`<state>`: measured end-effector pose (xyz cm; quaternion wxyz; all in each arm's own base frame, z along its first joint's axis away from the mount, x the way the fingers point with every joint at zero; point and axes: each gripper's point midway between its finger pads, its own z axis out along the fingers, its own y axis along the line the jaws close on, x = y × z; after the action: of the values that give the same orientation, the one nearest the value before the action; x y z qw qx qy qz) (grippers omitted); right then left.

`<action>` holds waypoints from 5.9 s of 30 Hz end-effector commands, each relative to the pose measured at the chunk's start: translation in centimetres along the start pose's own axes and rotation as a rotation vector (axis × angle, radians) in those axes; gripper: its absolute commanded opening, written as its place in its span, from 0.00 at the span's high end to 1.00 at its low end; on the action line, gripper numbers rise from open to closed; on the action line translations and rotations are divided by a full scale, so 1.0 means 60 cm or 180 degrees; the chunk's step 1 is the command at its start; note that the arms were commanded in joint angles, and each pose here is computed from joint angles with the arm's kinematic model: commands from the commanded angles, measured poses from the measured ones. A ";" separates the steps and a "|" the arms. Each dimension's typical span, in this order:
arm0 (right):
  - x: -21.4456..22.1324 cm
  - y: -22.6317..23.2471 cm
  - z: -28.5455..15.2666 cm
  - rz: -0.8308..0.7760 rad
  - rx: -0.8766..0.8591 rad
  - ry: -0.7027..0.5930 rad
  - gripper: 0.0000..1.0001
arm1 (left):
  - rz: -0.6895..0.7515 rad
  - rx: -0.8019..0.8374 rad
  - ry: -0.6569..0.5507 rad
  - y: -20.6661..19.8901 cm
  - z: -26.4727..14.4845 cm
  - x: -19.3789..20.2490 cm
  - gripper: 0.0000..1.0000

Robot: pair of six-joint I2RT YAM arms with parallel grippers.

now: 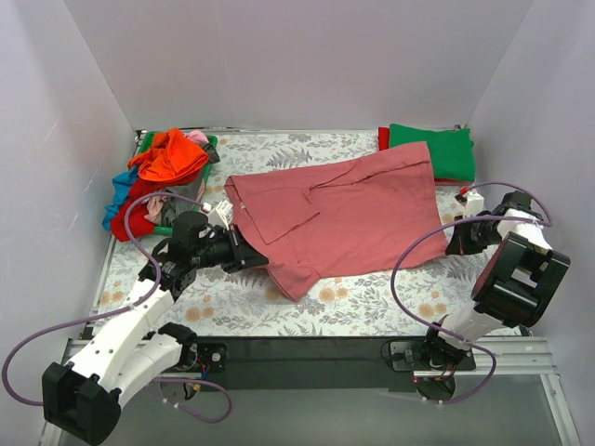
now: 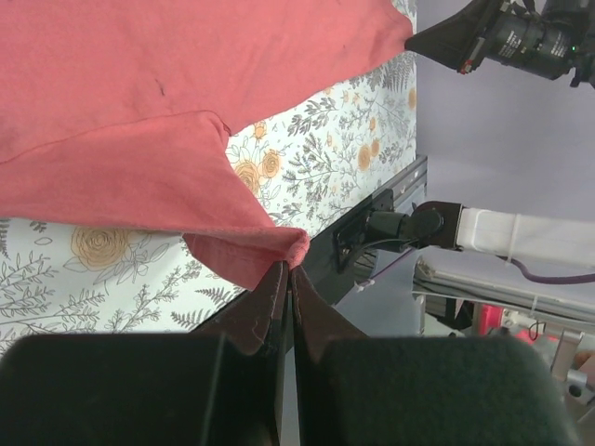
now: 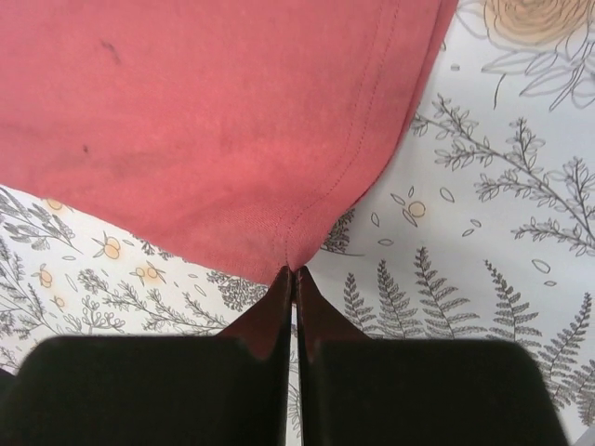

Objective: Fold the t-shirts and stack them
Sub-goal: Fold the tshirt

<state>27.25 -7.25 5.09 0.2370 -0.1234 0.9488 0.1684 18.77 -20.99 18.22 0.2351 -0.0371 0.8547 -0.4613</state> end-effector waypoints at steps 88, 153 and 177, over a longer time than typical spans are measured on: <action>-0.265 -0.071 0.071 0.0388 -0.0406 -0.1000 0.99 | -0.0080 -0.0499 -0.1065 0.074 0.077 -0.357 1.00; -0.342 -0.082 0.081 0.0188 0.0152 -0.1044 0.99 | -0.0169 -0.0552 -0.1155 0.117 0.118 -0.462 1.00; -0.355 -0.088 0.088 0.0267 0.0131 -0.1087 0.78 | -0.0250 -0.0689 -0.1090 0.163 0.159 -0.495 1.00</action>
<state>47.73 -6.34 7.24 0.3519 -0.0409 0.9174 0.1816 49.75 -15.01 15.85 0.3348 -0.1794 0.8485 -0.3685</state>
